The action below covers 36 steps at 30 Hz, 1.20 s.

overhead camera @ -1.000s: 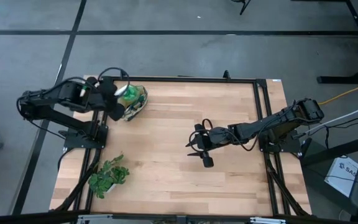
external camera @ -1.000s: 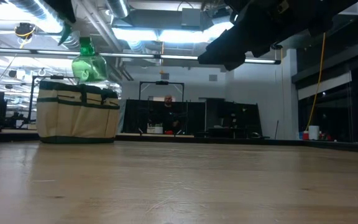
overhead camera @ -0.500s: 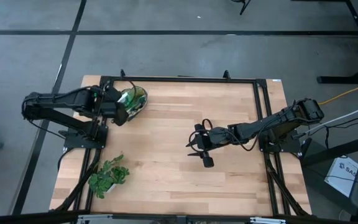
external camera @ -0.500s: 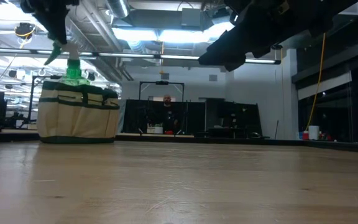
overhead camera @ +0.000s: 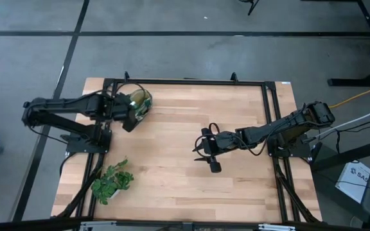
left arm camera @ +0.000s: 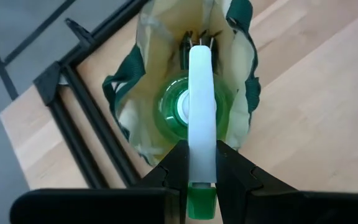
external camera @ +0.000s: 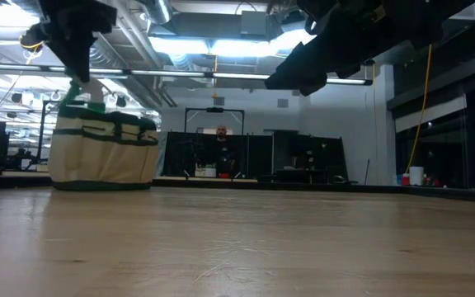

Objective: Pick & Place Garden tools in Gardening bag
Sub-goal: Put the spray bottle into the gardening bag

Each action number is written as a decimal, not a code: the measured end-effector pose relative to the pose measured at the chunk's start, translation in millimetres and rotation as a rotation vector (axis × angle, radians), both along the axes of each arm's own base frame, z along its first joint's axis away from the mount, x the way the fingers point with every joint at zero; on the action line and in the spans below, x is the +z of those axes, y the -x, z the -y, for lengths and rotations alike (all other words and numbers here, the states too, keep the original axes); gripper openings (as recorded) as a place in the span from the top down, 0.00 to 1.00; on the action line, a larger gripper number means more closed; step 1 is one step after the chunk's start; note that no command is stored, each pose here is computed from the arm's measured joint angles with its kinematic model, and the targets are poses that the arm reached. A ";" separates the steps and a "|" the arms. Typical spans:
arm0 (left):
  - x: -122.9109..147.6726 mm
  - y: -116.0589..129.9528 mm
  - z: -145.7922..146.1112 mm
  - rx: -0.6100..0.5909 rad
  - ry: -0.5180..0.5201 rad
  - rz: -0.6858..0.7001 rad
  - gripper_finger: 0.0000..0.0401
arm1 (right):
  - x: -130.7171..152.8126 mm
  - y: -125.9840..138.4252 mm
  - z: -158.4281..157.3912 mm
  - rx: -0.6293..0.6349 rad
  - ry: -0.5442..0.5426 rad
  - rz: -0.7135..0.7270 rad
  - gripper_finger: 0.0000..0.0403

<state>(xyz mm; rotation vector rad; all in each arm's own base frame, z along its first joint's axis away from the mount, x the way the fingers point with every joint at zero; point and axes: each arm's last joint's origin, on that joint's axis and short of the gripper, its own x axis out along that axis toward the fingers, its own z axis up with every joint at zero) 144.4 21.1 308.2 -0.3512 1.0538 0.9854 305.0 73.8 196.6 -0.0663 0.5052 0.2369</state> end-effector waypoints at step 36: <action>-39.8 -35.9 -66.0 -0.247 0.262 0.355 0.88 | -0.1 0.5 -1.5 0.047 -0.025 -0.007 0.53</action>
